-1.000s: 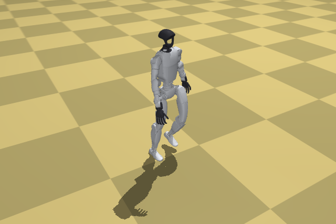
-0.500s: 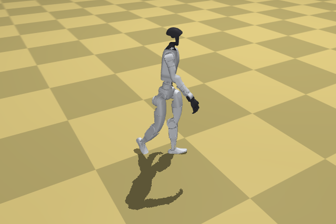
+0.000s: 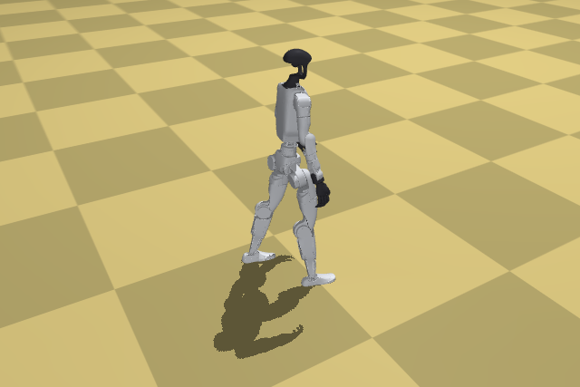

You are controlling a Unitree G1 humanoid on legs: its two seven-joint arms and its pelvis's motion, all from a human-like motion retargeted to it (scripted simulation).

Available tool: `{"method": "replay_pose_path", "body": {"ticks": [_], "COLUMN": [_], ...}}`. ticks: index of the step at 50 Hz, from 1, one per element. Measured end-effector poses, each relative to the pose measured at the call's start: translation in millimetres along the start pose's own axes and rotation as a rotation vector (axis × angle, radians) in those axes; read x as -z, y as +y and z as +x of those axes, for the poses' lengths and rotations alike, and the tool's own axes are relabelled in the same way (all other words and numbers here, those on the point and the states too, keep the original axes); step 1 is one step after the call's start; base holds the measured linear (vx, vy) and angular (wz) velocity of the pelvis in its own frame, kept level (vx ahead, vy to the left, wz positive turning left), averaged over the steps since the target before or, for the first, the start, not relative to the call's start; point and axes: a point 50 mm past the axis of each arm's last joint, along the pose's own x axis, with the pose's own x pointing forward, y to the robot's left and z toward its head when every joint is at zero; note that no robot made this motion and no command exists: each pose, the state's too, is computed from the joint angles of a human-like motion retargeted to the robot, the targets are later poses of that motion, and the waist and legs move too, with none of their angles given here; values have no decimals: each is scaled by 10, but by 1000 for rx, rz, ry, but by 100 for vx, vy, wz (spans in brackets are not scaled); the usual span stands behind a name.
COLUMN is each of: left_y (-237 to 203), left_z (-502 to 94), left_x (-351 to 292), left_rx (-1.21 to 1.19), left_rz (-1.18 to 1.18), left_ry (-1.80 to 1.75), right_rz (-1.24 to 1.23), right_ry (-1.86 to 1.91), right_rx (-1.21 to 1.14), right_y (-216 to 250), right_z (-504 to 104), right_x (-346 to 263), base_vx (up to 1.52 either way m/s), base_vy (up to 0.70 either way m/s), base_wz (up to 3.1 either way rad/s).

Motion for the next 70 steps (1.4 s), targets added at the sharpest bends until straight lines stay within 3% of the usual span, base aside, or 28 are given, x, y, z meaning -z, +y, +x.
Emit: {"method": "replay_pose_path", "body": {"ticks": [3, 5, 11, 15, 20, 32, 42, 52, 62, 70], "left_y": [7, 149, 185, 90, -117, -412, -502, -201, -389, -244], "left_z": [-73, -32, -223, -690, -840, -862, -849, -224, 237, 249], "left_x": [188, 128, 689, 1412, 1621, 1636, 1607, 793, -463, -581], "left_rx": [-36, -139, -213, -246, -197, -166, -10, 108, 226, 185], "left_rz": [35, -285, -363, -374, -407, -689, -596, -300, -90, -114], "left_ry": [42, 57, 263, 516, 660, 654, 631, 357, 4, -77], "right_rz": [-21, -97, -31, -44, -90, -228, -280, -174, -101, -108], "right_ry": [-32, -14, -41, 43, 35, -185, -207, -145, -125, -194], "right_rx": [28, 21, 112, 81, 98, 136, 94, -186, -178, -84], "right_y": [-23, -203, -393, -142, -319, -566, -543, -50, -24, -199], "right_z": [-7, 21, 25, 30, 33, -59, -42, 10, 8, 2], "right_x": [-13, -216, -453, -225, -457, -1220, -1051, -574, -457, -723], "base_vx": [56, 47, 46, 53, 34, 30, 48, 50, 41, 48], "base_vy": [-35, -65, -36, -2, -7, -9, 3, 4, -7, -22], "base_wz": [86, -1, 6, 10, 107, 34, 141, 208, 262, 146]}}
